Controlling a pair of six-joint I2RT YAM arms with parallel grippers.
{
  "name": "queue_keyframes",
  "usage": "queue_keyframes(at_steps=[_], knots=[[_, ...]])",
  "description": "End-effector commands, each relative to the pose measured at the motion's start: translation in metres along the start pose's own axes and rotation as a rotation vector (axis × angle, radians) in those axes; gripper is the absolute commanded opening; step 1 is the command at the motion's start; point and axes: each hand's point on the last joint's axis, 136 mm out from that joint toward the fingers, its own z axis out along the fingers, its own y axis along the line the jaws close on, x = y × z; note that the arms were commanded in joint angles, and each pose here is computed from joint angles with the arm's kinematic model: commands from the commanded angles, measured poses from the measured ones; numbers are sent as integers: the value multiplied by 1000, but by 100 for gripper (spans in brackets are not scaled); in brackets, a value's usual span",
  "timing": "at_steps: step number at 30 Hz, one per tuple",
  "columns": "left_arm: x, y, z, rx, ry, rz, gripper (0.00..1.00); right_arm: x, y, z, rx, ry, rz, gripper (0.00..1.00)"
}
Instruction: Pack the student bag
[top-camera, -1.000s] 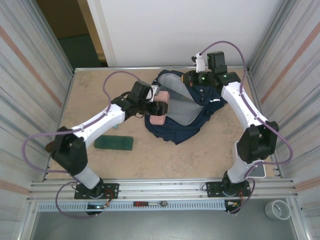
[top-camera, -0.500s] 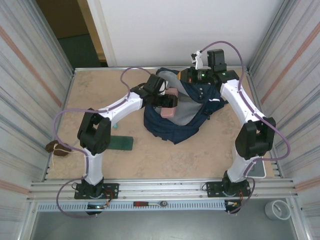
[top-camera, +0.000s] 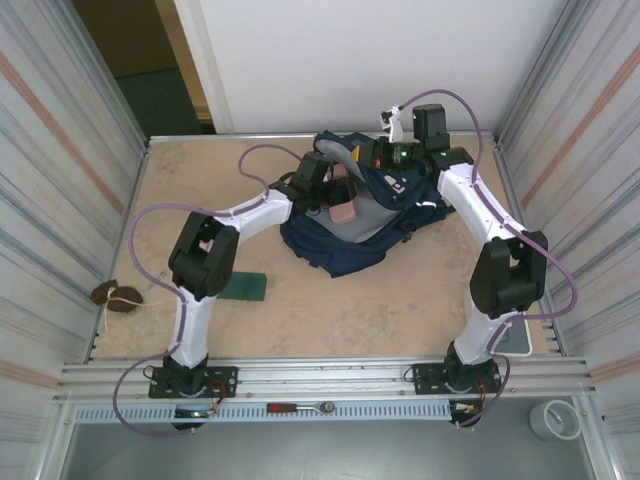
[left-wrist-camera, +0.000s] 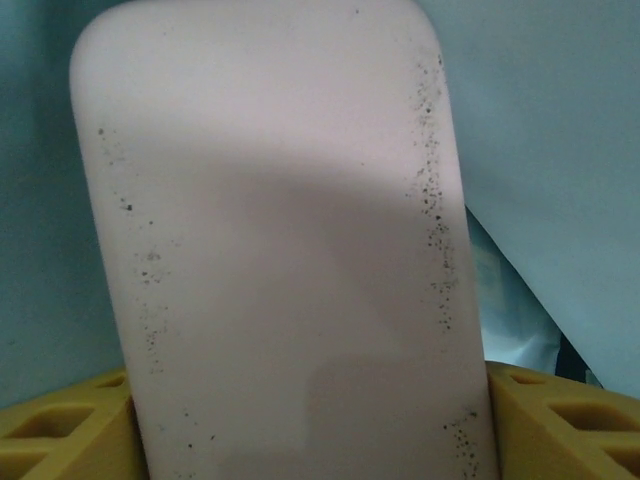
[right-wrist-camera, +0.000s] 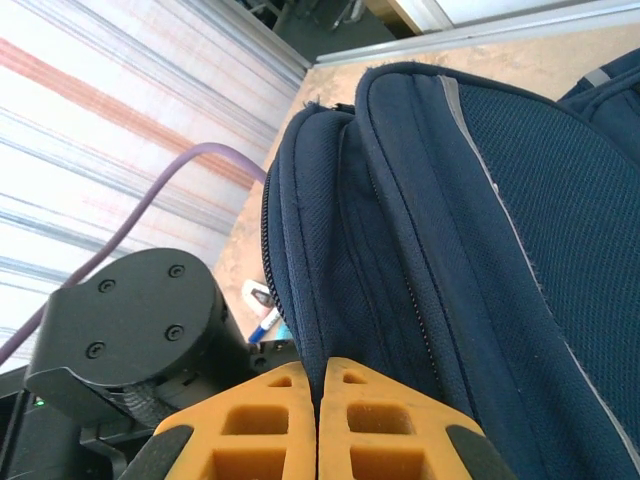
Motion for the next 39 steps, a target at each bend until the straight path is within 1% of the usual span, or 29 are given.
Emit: queue_keyframes(at_steps=[1, 5, 9, 11, 15, 19, 23, 29, 35, 39], knots=[[-27, -34, -14, 126, -74, 8, 82, -11, 12, -3, -64, -28, -24, 0], [-6, -25, -26, 134, -35, 19, 88, -8, 6, 0, -64, -20, -11, 0], [13, -18, -32, 156, 8, -8, 87, -6, 0, 3, -62, -12, 1, 0], [18, -16, -29, 158, 28, -9, 84, -5, -1, 5, -65, -9, 7, 0], [24, -14, -16, 149, 62, -11, 72, -5, 0, 6, -71, -8, 15, 0], [24, -11, -3, 123, 68, -6, 66, -4, 1, 5, -73, -7, 16, 0], [20, -8, 2, 80, 51, 1, 66, -2, 3, 7, -82, 0, 18, 0], [15, 7, 2, 11, -13, -5, 69, -3, 6, 6, -87, -1, 16, 0], [10, 27, -13, -51, -119, -59, 70, 0, 5, 5, -82, 0, 14, 0], [12, 22, -1, -36, -78, -60, 73, 1, 3, 7, -85, 6, 20, 0]])
